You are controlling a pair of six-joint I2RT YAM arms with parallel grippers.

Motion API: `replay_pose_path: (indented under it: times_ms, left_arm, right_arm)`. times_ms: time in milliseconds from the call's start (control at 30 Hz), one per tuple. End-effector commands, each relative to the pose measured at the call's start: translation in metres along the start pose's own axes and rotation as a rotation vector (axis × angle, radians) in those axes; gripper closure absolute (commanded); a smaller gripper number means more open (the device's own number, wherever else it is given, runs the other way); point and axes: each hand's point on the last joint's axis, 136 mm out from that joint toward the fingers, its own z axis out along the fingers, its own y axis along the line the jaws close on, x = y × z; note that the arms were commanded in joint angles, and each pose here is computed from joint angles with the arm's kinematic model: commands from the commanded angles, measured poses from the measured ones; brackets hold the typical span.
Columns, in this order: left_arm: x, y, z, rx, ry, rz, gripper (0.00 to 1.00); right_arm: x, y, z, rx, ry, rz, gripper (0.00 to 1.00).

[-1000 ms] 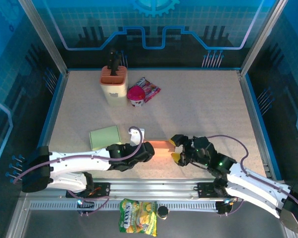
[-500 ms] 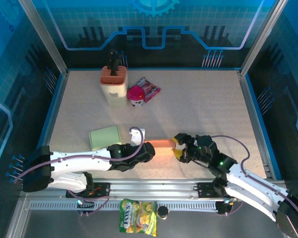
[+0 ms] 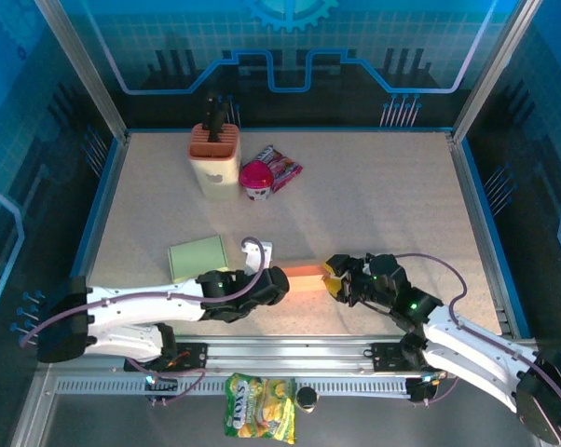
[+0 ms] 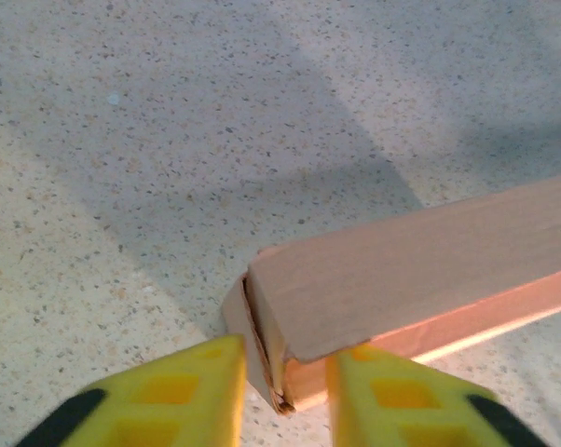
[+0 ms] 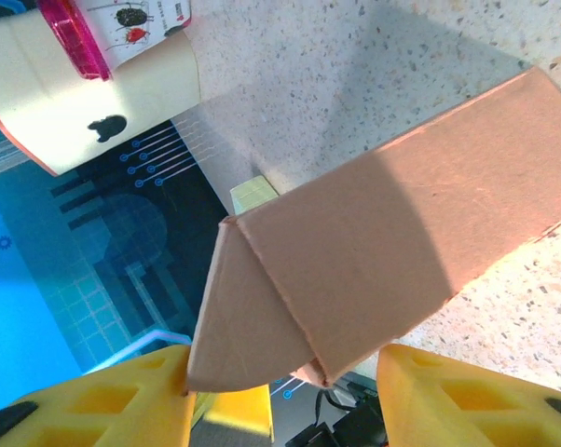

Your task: Fold the paper box

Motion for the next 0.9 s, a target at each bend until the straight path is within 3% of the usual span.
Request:
replay_pose_path:
  times_ms: [0, 100, 233, 533, 867]
  left_arm:
    - [-0.009, -0.011, -0.020, 0.096, 0.005, -0.068, 0.64]
    - [-0.015, -0.011, -0.030, 0.151, -0.011, -0.129, 0.50]
    - [-0.018, -0.011, -0.026, 0.234, 0.040, -0.231, 0.45]
    - [-0.005, -0.004, 0.005, 0.225, 0.148, -0.297, 0.46]
    - [0.015, 0.016, 0.022, 0.167, 0.156, -0.309, 0.56]
  right_arm:
    - [-0.007, -0.013, 0.002, 0.033, -0.018, -0.010, 0.48]
    - [-0.008, -0.015, 0.002, 0.039, -0.019, -0.013, 0.48]
    - [-0.009, -0.017, 0.001, 0.049, -0.023, -0.020, 0.49]
    - [-0.012, -0.026, 0.001, 0.071, -0.034, -0.019, 0.49]
    - [-0.017, -0.040, 0.001, 0.111, -0.054, -0.023, 0.49]
